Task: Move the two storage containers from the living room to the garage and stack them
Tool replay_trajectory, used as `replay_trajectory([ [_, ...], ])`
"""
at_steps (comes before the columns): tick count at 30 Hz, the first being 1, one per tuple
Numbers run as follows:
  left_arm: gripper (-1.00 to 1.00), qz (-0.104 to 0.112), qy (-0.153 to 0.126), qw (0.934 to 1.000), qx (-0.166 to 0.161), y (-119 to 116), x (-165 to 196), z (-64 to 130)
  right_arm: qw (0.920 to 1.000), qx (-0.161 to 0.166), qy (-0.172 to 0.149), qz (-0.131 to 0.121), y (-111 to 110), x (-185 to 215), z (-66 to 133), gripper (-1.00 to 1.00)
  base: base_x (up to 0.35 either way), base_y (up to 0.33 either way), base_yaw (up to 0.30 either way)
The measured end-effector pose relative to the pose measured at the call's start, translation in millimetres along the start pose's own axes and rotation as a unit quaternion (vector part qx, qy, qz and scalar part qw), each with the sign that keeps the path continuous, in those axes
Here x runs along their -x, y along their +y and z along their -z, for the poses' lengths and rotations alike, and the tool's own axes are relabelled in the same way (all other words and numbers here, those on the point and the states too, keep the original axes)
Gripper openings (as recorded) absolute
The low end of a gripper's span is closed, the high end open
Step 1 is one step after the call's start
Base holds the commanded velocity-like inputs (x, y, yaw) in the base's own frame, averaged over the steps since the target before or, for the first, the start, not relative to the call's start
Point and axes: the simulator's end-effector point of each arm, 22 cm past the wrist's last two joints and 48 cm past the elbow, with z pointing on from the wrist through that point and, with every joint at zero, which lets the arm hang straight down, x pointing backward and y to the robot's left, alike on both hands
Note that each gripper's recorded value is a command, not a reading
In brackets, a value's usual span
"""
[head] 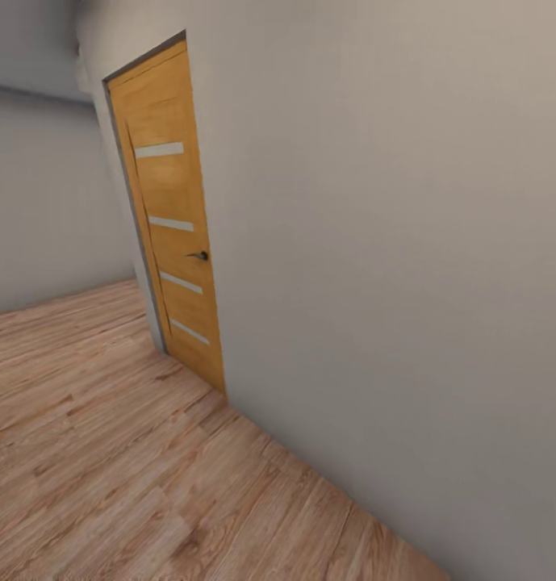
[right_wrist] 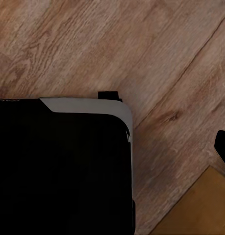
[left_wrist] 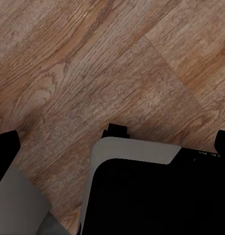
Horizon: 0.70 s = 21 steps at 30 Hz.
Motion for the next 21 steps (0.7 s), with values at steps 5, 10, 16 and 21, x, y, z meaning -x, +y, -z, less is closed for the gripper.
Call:
replay_trajectory([
  [5,1.0,0.0,0.0,1.0,0.0,-0.1,0.0,0.0,1.0,0.001,0.0,-0.001,2.5,0.0,0.1,1.0,0.077,0.0,0.273],
  [10,1.0,0.0,0.0,1.0,0.0,0.1,0.0,0.1,1.0,0.002,0.0,-0.001,3.3,0.0,0.2,1.0,0.118,0.0,0.273],
  [16,1.0,0.0,0.0,1.0,0.0,-0.2,-0.1,0.1,1.0,0.002,0.0,-0.001,3.2,-0.1,0.3,1.0,0.223,0.0,0.273],
  [21,1.0,0.0,0.0,1.0,0.0,-0.1,-0.1,0.1,1.0,0.001,-0.001,-0.001,2.3,0.0,0.2,1.0,0.24,0.0,0.273],
])
